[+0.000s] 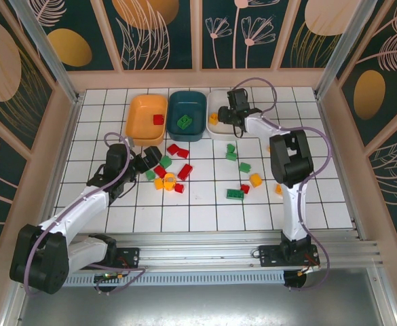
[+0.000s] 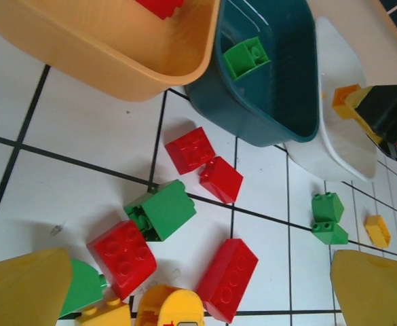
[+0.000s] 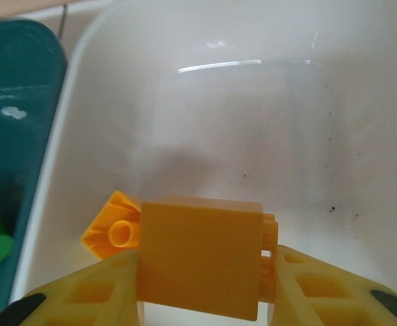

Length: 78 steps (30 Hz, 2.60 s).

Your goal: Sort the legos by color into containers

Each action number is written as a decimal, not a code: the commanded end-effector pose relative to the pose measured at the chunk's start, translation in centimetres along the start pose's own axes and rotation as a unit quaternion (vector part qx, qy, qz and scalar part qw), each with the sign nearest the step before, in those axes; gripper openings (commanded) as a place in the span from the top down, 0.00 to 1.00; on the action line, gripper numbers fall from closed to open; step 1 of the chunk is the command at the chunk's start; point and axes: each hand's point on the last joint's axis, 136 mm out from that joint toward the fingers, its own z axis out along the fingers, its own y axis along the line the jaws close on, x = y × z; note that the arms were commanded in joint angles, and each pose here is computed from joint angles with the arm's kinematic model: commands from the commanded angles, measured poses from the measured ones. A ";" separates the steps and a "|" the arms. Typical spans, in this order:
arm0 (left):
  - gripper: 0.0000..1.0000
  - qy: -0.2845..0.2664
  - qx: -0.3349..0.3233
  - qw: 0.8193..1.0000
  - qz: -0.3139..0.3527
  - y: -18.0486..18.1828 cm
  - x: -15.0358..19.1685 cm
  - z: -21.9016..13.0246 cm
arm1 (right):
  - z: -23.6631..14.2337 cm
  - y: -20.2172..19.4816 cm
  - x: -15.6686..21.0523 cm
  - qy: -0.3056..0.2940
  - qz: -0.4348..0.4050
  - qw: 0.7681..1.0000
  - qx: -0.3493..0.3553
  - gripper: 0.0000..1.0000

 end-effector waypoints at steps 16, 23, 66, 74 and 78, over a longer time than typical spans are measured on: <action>0.21 0.061 -0.111 0.991 0.033 5.8 3.2 3.7 | -9.0 3.6 -1.2 -0.061 -0.011 0.997 -0.041 0.36; 0.28 0.076 -0.125 0.988 0.040 7.1 4.3 3.8 | -10.7 3.6 2.4 -0.052 0.002 0.997 -0.057 0.36; 0.65 0.057 0.039 0.990 0.120 -10.5 -5.8 15.7 | -17.6 -0.7 5.2 -0.079 0.046 0.994 -0.061 0.39; 0.56 0.100 0.041 0.986 0.127 -11.5 -5.3 21.1 | -18.7 -2.0 5.1 -0.087 0.037 0.995 -0.038 0.37; 0.38 0.103 0.047 0.984 0.140 -12.5 -5.7 21.4 | -19.0 -2.0 4.8 -0.089 0.037 0.995 -0.038 0.35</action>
